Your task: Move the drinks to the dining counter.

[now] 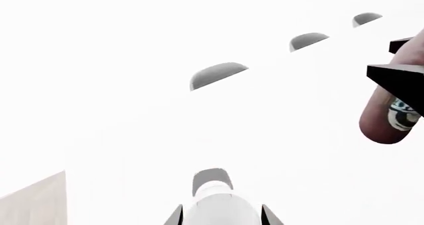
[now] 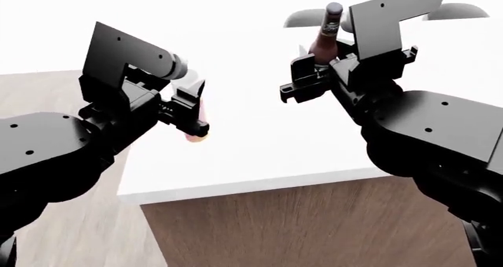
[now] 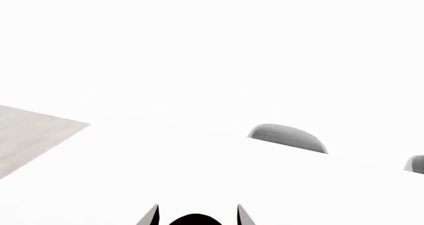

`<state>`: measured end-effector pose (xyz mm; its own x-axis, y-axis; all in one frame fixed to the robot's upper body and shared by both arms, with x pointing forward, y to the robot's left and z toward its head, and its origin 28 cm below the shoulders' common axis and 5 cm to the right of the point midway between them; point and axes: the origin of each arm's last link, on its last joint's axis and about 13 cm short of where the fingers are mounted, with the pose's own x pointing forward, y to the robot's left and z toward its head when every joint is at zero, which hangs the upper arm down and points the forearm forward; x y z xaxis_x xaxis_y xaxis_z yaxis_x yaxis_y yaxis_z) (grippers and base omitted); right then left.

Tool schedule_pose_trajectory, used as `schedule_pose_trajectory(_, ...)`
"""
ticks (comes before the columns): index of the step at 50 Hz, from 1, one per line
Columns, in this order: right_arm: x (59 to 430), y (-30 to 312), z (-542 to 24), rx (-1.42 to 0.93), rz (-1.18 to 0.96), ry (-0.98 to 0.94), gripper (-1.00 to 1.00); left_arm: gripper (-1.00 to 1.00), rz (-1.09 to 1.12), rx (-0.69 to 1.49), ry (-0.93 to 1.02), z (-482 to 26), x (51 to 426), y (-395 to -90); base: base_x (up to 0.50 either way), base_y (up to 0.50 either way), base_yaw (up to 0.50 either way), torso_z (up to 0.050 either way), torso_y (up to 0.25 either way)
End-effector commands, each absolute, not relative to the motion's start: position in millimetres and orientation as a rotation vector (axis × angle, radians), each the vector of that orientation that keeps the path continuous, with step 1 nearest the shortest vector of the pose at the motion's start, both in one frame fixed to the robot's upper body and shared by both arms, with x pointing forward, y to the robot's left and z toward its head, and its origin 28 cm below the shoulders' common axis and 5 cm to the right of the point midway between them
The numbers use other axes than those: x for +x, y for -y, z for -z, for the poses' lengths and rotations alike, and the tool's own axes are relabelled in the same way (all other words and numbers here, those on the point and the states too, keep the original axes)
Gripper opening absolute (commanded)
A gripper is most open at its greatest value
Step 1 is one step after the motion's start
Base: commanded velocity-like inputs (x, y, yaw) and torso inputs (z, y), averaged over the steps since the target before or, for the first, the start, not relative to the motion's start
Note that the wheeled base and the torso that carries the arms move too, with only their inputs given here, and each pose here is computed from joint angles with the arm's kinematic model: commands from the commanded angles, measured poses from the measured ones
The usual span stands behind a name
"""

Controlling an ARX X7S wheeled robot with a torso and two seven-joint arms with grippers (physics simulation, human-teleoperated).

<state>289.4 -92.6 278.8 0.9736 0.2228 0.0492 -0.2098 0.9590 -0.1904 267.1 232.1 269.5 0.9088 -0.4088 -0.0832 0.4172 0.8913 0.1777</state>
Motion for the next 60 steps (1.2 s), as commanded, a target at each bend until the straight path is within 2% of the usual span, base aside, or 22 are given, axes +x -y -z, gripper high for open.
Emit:
schedule_pose_trajectory(1,289.2,93.0,-280.2,-0.193,-0.214,0.083,-1.00,-1.00,0.407,0.184,-0.031,-267.7,266.5,-235.2,0.00,0.00,0.00,0.010,0.010)
schedule_pose_trajectory(26,288.1,94.2,-281.9,-0.196,-0.209,0.085,-1.00,-1.00,0.417,0.184,-0.040,-265.4,269.1,-233.8,0.00,0.00,0.00,0.000,0.001)
schedule_pose_trajectory(27,288.3,94.2,-281.8,-0.197,-0.208,0.085,-1.00,1.00,0.416,0.187,-0.038,-265.5,269.0,-233.7,0.00,0.00,0.00,0.000,0.000)
schedule_pose_trajectory(60,288.4,93.4,-280.3,-0.195,-0.213,0.081,-1.00,1.00,0.412,0.165,-0.030,-266.8,264.8,-237.0,0.00,0.00,0.00,0.000,0.000)
